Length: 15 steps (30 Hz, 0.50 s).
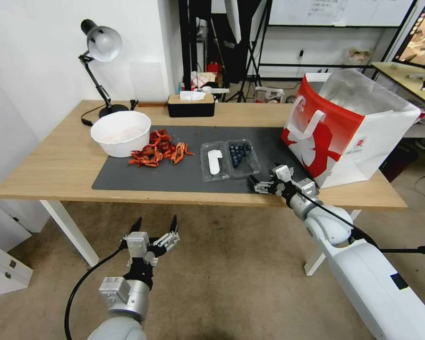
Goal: Close the takeout container lid, then place the container into the takeout bag.
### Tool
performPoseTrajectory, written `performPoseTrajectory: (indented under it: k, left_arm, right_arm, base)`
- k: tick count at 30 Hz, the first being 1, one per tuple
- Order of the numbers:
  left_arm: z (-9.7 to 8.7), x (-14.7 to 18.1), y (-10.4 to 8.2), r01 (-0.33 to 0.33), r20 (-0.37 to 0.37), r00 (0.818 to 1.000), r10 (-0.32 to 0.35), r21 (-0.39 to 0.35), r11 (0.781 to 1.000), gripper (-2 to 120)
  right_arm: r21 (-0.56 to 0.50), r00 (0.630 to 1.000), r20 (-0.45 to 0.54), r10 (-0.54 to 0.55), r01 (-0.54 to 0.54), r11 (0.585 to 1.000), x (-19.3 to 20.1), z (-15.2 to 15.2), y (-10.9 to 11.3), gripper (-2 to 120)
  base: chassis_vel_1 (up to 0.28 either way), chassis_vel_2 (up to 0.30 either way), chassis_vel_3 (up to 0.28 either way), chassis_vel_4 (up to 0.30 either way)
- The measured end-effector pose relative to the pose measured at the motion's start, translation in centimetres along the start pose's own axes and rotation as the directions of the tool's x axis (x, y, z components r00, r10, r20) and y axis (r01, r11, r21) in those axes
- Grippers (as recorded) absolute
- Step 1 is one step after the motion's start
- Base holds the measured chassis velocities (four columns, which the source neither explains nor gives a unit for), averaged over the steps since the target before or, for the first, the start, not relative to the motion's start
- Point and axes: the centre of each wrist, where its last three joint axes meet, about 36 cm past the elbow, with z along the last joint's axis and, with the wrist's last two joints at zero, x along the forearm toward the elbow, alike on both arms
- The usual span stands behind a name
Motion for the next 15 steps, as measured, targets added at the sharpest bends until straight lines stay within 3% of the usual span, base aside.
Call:
performPoseTrajectory:
  k: [9, 15]
  left_arm:
    - [0.0, 0.1, 0.1, -0.001, 0.002, 1.000, 0.001, -0.002, 1.000, 100]
    - [-0.1, 0.2, -0.2, -0.011, 0.007, 1.000, 0.011, 0.002, 1.000, 100]
  right_arm:
    - [-0.006, 1.000, 0.012, -0.005, 0.005, 1.000, 1.9, 0.1, 0.4, 100]
    - [-0.027, 0.996, 0.092, 0.007, -0.005, 1.000, 7.0, -0.2, 1.6, 100]
  base:
    - [0.000, 0.000, 0.000, 0.000]
    - [0.000, 0.000, 0.000, 0.000]
